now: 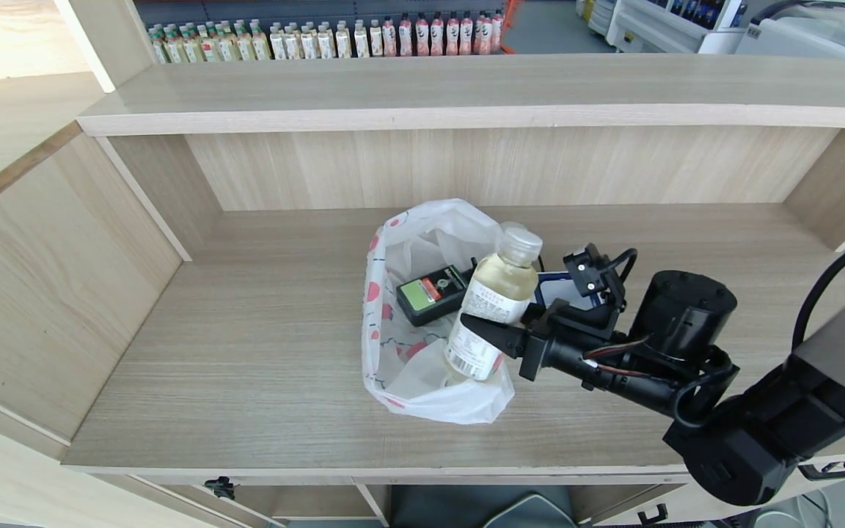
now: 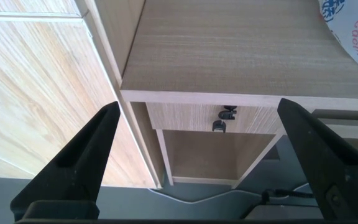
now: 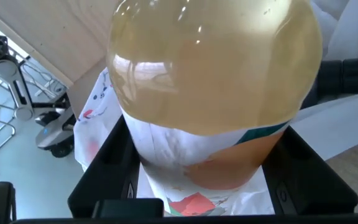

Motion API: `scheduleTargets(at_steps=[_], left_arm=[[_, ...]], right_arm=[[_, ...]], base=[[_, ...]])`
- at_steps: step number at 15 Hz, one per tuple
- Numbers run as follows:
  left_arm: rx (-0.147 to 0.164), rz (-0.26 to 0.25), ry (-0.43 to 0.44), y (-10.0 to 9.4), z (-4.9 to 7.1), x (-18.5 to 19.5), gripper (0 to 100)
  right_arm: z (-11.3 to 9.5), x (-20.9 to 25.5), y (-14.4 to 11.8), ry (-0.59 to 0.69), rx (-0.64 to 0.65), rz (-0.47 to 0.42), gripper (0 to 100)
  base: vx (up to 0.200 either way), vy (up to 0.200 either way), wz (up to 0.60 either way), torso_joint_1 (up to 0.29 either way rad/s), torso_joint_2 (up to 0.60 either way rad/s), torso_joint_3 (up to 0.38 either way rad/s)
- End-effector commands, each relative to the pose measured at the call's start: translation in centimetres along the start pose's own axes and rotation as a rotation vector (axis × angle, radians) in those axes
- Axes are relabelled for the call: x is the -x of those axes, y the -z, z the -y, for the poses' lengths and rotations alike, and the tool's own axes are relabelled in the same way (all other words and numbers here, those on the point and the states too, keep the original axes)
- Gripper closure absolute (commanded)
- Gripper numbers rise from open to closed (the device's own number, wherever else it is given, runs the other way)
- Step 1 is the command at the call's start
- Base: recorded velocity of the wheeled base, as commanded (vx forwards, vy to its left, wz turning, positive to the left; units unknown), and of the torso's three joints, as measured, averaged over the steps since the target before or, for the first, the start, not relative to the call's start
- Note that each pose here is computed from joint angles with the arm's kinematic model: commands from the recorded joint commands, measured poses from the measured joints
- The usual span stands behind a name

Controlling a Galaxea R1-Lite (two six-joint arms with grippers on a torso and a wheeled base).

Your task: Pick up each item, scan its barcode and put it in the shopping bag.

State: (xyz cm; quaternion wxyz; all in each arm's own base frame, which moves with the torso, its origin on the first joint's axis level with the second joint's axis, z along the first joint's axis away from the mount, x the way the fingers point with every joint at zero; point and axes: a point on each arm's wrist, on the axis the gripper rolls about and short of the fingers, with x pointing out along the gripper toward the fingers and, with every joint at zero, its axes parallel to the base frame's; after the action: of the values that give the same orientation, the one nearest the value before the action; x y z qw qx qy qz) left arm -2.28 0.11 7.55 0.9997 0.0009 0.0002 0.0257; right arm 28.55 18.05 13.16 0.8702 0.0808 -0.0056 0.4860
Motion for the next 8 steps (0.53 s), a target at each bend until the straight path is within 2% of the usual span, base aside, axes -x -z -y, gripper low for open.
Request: scheduleTargets(at_steps=[1,6,7,8], left_arm=[[0.000,0.000,-0.001,0.0,0.0,0.0,0],[0.000,0.000,-0.001,0.0,0.0,0.0,0],[0.000,0.000,-0.001,0.0,0.0,0.0,0],[0.000,0.000,-0.001,0.0,0.0,0.0,0]], right_arm=[[0.3,-0.3,1.0,0.002,-0.010,-0.022,100],[0.9,-0.9,1.9,-0.003,-0.012,-0.027,100],[1.0,-0.9,2.0,-0.006,-0.014,-0.030,0],[1.0,-0.9,2.0,-0.007,-0.014,-0.030,0]], base=[[0.000,0.000,0.00,0.000,0.00,0.000],[0.000,0.000,0.00,0.000,0.00,0.000],[0.000,0.000,0.00,0.000,0.00,0.000],[0.000,0.000,0.00,0.000,0.00,0.000]])
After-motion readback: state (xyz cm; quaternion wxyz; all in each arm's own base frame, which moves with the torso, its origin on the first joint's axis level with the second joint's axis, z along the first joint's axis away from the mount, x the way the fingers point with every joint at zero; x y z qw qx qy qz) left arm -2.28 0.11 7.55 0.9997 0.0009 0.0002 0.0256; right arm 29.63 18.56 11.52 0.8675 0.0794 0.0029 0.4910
